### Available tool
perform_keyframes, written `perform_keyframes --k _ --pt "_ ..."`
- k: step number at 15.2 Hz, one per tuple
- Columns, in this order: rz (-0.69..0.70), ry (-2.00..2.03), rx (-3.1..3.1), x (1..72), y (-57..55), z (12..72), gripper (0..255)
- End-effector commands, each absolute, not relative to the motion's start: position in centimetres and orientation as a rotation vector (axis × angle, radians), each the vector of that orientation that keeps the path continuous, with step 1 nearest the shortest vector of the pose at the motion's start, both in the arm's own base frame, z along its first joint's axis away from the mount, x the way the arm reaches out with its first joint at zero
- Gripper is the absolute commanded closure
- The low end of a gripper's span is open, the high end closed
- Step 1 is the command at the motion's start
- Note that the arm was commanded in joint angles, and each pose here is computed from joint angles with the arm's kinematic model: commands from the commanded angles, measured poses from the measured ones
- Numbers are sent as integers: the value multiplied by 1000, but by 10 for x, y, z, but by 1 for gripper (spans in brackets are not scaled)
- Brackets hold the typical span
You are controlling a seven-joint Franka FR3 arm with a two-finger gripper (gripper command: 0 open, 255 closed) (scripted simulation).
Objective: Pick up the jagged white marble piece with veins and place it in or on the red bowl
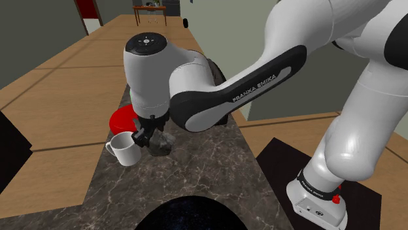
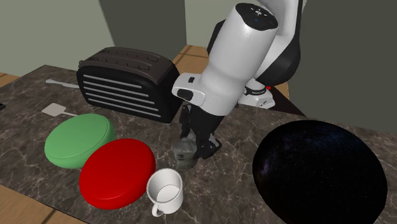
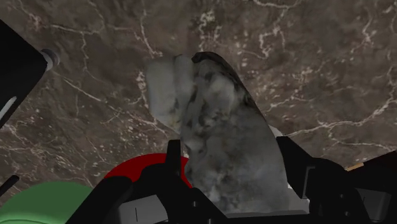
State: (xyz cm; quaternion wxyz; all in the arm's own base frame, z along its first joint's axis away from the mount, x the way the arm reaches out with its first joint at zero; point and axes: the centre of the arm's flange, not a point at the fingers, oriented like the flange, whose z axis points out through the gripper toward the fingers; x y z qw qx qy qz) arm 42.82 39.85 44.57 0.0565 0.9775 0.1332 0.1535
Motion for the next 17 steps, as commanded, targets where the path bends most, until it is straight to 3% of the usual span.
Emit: perform_keyframes --k 1,17 --pt "466 404 2965 427 398 457 255" --pt "466 404 2965 427 398 542 255"
